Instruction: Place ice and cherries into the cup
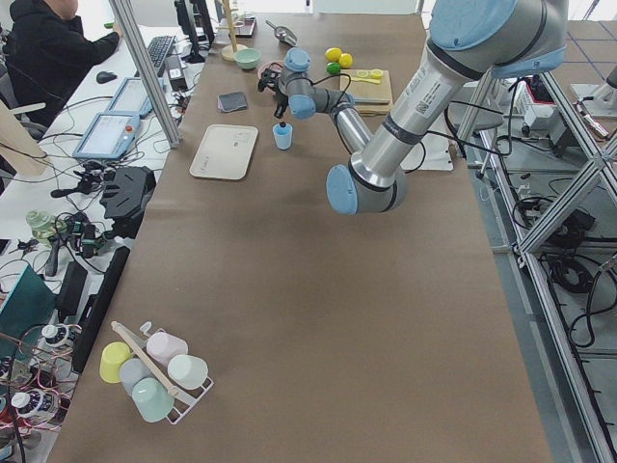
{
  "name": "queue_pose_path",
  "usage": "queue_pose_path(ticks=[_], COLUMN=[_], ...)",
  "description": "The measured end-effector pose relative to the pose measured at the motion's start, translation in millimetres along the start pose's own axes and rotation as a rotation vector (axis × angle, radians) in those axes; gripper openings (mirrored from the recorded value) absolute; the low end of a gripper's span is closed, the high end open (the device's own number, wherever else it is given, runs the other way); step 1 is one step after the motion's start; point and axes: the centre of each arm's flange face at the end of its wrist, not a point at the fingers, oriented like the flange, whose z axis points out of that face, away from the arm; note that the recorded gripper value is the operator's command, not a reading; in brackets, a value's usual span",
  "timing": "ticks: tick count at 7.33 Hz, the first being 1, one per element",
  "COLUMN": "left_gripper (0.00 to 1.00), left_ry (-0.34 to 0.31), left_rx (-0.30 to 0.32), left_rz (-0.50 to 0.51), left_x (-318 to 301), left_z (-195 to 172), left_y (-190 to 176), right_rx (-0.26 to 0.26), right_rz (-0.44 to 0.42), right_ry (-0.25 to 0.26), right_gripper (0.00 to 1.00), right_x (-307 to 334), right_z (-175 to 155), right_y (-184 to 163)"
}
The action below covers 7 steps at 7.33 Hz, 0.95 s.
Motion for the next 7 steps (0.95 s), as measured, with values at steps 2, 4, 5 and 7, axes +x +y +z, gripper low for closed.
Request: queue_pose_path(ticks=[2,4,5,7], left_gripper=[0.84,0.97,0.97,0.97], left_ry=[-0.001,0.0,0.003,-0.024], left_rx=[-0.007,-0.008,0.003,0.028], left_rz=[0.003,0.002,0.0,-0.045], left_x=[-2,-1,-2,-55], left_z=[6,7,0,-34], left_y=[8,10,4,-32], right_rx=[-0.005,-0.001,-0.001,0.001], right_rz=[0.002,0.001,0.001,-0.001], right_ry=[-0.002,-0.001,-0.001,0.0], right_gripper=[0.99,0.99,0.99,0.99], right_x=[1,-1,-2,-2], right_z=[3,1,0,-1], right_y=[4,4,3,2])
